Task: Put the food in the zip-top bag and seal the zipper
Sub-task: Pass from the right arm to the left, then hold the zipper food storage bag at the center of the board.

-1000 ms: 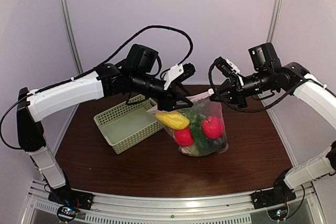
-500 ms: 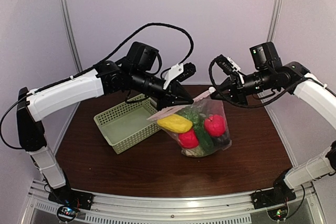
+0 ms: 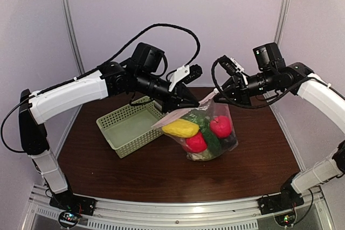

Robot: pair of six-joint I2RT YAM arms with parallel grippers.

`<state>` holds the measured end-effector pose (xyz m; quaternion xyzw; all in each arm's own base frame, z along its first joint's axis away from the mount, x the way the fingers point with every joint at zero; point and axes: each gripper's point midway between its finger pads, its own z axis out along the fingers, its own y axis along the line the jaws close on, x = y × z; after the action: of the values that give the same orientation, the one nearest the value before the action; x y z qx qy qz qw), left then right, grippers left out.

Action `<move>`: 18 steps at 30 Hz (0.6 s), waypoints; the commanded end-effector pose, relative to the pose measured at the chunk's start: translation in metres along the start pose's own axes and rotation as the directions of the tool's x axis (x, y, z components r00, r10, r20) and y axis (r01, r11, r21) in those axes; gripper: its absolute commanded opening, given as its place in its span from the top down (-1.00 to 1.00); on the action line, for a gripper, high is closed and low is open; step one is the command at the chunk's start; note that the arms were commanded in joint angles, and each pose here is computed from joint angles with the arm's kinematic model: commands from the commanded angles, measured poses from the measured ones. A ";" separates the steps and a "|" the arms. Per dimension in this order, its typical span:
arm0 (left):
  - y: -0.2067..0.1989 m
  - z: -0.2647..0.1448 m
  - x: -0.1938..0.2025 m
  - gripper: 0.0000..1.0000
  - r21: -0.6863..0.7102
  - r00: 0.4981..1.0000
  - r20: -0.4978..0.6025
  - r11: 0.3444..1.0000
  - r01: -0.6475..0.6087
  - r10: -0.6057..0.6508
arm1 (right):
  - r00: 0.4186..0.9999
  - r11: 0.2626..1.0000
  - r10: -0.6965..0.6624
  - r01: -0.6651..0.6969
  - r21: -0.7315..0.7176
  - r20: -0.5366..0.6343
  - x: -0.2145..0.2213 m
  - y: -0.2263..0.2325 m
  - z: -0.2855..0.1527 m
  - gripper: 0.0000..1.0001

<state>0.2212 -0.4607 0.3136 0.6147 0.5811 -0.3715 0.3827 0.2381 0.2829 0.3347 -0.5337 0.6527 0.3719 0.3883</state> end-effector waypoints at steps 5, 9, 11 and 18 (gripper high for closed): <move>0.009 -0.001 -0.012 1.00 -0.037 0.999 0.031 0.999 -0.016 0.017 | 1.000 0.999 -0.015 0.016 -0.042 0.021 -0.003 0.002 0.005 1.00; 0.024 -0.012 -0.034 0.08 -0.143 0.993 0.111 0.990 -0.009 0.026 | 0.999 1.000 -0.011 0.013 -0.024 0.053 -0.014 0.006 -0.004 1.00; 0.021 -0.018 -0.056 -0.23 -0.170 0.970 0.233 0.985 -0.026 0.065 | 0.998 0.999 0.000 0.002 -0.036 0.065 -0.018 0.010 -0.006 1.00; 0.023 0.010 -0.087 -0.09 -0.052 0.955 0.298 0.999 0.014 0.002 | 0.998 1.000 -0.012 0.014 -0.025 0.067 -0.020 0.012 -0.009 1.00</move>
<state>0.2413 -0.4837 0.3573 0.5518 0.5626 -0.3959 0.4715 0.2380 0.2855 0.3345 -0.5245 0.6565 0.3875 0.3792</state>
